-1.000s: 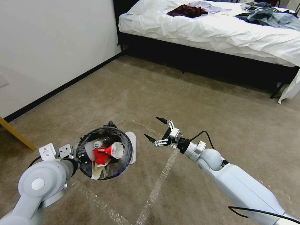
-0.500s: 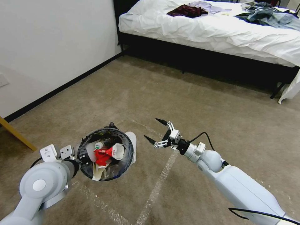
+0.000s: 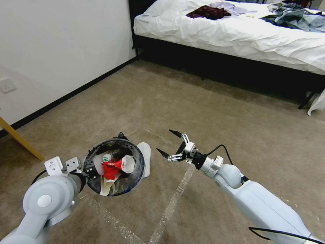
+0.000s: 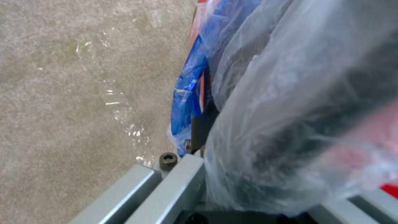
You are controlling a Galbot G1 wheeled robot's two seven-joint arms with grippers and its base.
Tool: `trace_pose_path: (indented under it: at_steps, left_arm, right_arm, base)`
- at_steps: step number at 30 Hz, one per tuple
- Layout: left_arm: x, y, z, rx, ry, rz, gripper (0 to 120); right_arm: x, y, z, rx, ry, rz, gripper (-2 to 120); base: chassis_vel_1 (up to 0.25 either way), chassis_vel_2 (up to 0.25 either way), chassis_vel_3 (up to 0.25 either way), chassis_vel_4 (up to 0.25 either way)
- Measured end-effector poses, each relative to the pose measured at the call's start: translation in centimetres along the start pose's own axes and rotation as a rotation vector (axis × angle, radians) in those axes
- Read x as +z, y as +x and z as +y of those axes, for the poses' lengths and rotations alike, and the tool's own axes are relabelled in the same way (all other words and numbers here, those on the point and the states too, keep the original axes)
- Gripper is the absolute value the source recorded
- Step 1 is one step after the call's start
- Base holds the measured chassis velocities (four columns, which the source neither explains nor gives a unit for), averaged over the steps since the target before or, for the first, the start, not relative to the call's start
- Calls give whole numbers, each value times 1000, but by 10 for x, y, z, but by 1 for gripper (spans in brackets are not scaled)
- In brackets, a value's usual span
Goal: Pick up the trash bin and place the garbage on the floor into it.
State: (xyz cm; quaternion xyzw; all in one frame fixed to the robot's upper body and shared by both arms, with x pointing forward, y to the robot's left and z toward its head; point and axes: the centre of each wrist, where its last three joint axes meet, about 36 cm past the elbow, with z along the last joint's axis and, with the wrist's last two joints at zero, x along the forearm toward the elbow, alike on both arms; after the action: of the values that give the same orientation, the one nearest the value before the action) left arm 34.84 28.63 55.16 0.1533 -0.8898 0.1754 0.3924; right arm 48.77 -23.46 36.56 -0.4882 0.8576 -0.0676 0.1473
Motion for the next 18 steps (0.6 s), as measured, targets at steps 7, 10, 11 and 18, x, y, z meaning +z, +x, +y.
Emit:
trace_pose_path:
  at_steps: [7, 10, 11, 18]
  left_arm:
    - [1, -5, -1, -2, 0, 4, 0]
    - [0, -6, -1, -2, 2, 4, 0]
    - [0, -7, -1, -2, 2, 4, 0]
    - [0, -10, -1, -14, 3, 0, 0]
  right_arm:
    - [5, -1, -2, -38, -11, 0, 100]
    - [6, -2, -2, -39, -15, 0, 100]
    - [7, -2, -1, -39, -19, 0, 100]
    - [10, -3, 2, -24, -25, -11, 100]
  base:
    - [0, 0, 0, 0]
    - [-37, 32, 22, -22]
    - [-55, 48, 74, -49]
    - [-135, 128, 138, -131]
